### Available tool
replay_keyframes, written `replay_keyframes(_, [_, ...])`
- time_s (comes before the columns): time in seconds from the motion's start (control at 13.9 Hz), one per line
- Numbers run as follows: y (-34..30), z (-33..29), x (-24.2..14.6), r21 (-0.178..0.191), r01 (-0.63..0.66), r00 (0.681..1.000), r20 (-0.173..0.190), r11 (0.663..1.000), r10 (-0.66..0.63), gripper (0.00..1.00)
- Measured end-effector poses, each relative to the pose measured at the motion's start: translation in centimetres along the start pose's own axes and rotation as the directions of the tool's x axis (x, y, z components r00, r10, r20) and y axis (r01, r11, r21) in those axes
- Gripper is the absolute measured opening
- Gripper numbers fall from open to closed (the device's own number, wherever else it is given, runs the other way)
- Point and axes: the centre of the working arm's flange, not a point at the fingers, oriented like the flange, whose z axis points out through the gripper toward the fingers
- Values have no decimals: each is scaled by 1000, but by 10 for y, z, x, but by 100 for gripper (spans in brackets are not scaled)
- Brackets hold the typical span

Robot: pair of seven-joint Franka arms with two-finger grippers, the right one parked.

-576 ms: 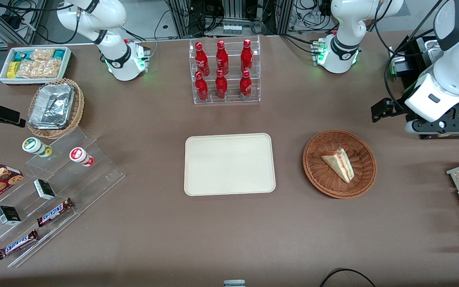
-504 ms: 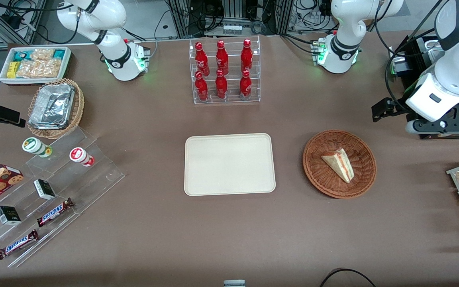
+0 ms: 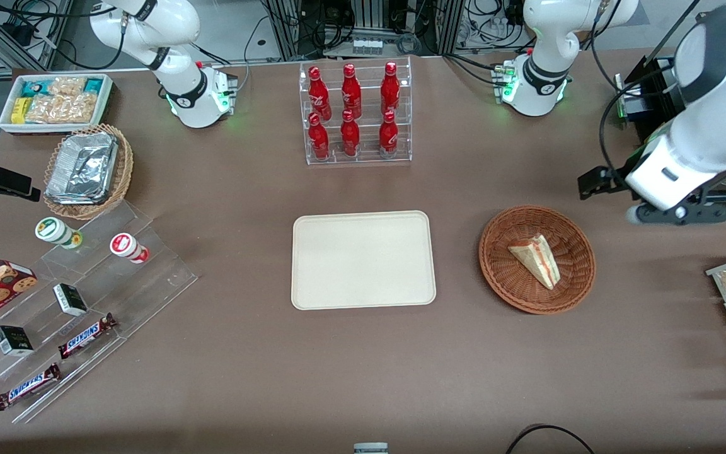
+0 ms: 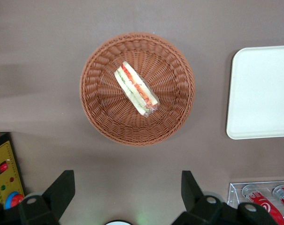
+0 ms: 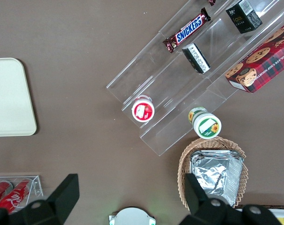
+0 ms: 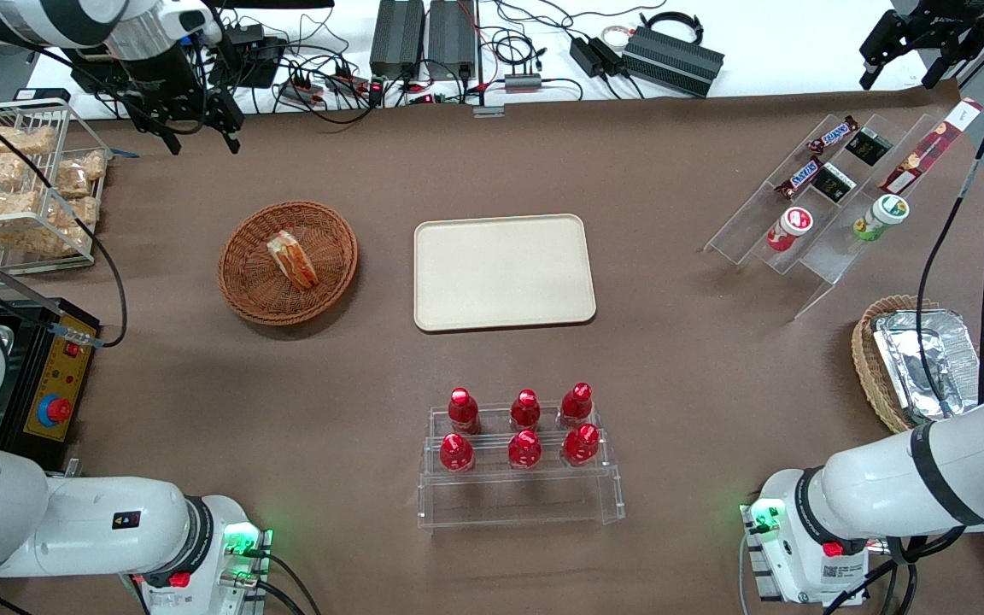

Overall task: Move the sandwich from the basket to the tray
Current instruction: 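Move the left gripper over the wicker basket holding the sandwich, then lower the left gripper and close it on the triangular sandwich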

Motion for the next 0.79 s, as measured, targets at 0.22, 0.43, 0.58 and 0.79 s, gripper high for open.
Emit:
replay_keyframes(0.22, [6,44,15,-3,-8,1000,-5,1000,8,100])
replay_keyframes(0.43, [6,88,17,-5,-8,999,-36,1000,8,100])
replay_keyframes(0.58, [5,115,13,-6,-6,997,-75,1000,5,100])
replay_keyframes(0.79, [2,153,4,-12,8,990,-142,1000,-9,100])
